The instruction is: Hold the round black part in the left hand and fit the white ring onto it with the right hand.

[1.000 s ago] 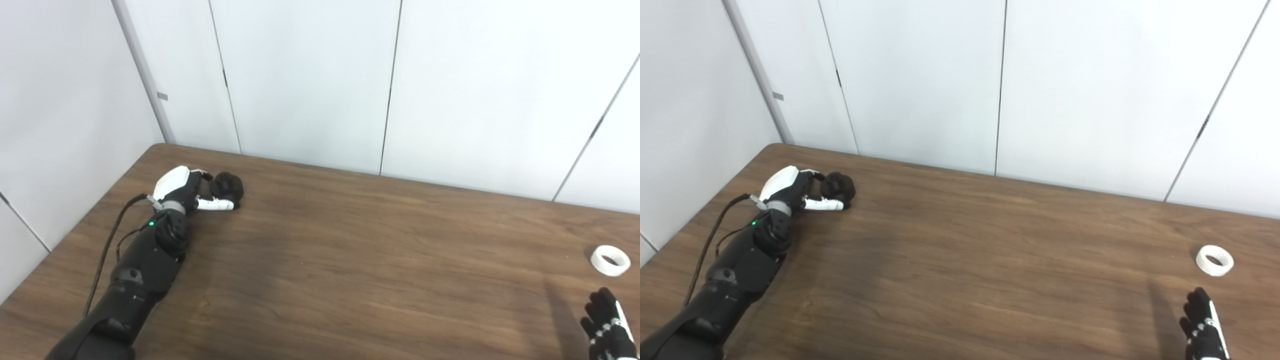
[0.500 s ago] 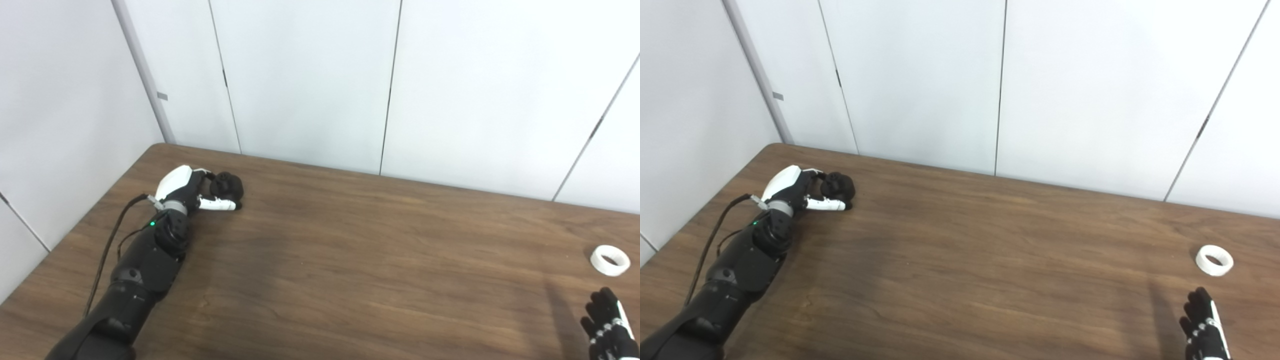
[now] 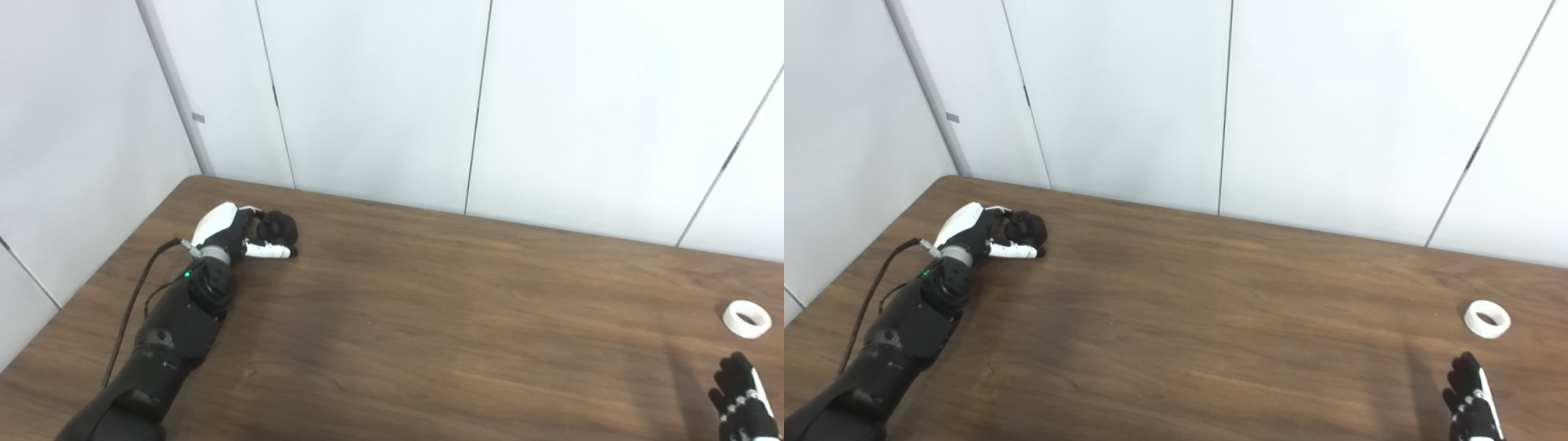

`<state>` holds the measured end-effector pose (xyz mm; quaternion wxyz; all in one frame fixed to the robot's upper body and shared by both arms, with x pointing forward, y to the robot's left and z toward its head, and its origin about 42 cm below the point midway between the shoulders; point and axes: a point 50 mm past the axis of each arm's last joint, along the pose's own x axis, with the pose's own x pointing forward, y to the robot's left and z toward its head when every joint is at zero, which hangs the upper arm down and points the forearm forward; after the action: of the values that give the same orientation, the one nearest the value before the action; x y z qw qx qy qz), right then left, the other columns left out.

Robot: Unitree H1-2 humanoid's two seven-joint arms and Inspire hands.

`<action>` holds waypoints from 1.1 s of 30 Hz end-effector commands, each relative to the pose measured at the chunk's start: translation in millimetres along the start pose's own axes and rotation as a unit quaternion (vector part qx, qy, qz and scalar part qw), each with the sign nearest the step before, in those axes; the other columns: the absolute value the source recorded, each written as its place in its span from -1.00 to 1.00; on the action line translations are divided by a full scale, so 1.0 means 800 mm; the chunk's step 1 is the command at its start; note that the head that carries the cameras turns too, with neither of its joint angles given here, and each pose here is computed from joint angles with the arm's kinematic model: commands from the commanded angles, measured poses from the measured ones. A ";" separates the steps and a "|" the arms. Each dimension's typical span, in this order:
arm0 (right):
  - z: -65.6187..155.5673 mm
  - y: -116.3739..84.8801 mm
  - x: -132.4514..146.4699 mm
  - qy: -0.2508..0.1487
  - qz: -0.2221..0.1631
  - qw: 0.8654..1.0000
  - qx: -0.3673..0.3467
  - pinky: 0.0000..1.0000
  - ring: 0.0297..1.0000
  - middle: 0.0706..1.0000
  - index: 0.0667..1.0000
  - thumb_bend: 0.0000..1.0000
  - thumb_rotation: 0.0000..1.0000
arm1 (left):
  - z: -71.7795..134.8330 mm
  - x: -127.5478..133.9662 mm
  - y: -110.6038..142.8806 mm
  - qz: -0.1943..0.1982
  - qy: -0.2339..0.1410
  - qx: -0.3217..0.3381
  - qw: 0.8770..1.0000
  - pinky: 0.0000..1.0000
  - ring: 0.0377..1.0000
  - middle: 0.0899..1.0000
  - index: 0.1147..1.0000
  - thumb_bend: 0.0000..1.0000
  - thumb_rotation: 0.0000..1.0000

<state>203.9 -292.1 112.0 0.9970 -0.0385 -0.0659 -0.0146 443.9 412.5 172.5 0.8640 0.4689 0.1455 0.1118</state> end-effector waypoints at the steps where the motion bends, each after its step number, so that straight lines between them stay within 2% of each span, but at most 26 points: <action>1: -0.030 0.015 -0.052 0.069 -0.005 0.997 0.022 1.00 1.00 1.00 1.00 -0.03 1.00 | 0.030 0.010 0.035 0.040 -0.032 -0.008 0.999 1.00 1.00 0.87 0.56 0.84 -0.36; 4: -0.030 0.014 -0.052 0.070 -0.002 0.997 0.022 1.00 1.00 1.00 1.00 -0.02 1.00 | 0.029 0.011 0.034 0.042 -0.029 -0.002 0.999 1.00 1.00 0.87 0.54 0.84 -0.38; 12: -0.030 0.014 -0.053 0.068 -0.003 0.997 0.030 1.00 1.00 1.00 1.00 -0.05 1.00 | 0.027 0.013 0.036 0.056 -0.023 0.007 0.998 1.00 0.96 0.80 0.40 0.72 -0.56; 19: -0.032 0.013 -0.053 0.066 -0.002 0.997 0.025 1.00 1.00 1.00 1.00 -0.05 1.00 | 0.025 0.012 0.035 0.068 -0.025 0.002 0.997 1.00 0.92 0.75 0.15 0.60 -0.75; 20: -0.032 0.013 -0.052 0.066 -0.001 0.997 0.026 1.00 1.00 1.00 1.00 -0.04 1.00 | 0.025 0.012 0.034 0.071 -0.026 -0.004 0.997 1.00 0.92 0.75 0.01 0.33 -0.81; 21: -0.032 0.012 -0.052 0.066 -0.001 0.997 0.027 1.00 1.00 1.00 1.00 -0.03 1.00 | 0.024 0.012 0.034 0.074 -0.027 -0.008 0.997 1.00 0.91 0.73 -0.07 0.19 -0.84; 23: -0.033 0.012 -0.053 0.068 -0.001 0.997 0.028 1.00 1.00 1.00 1.00 -0.01 1.00 | 0.024 0.011 0.032 0.082 -0.028 -0.026 0.996 1.00 0.89 0.70 -0.14 0.08 -0.88; 27: -0.032 0.011 -0.053 0.068 0.000 0.997 0.028 1.00 1.00 1.00 1.00 -0.01 1.00 | 0.025 0.010 0.030 0.090 -0.032 -0.034 0.995 1.00 0.85 0.61 -0.17 0.04 -0.90; 33: -0.032 0.010 -0.054 0.071 0.002 0.997 0.024 1.00 1.00 1.00 1.00 0.05 1.00 | 0.026 0.009 0.029 0.098 -0.044 -0.022 0.994 1.00 0.82 0.57 -0.17 0.04 -0.91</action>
<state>203.5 -290.8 112.1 0.9973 -0.0344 -0.0632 -0.0115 445.5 405.2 171.0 0.8723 0.4517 0.1069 0.1542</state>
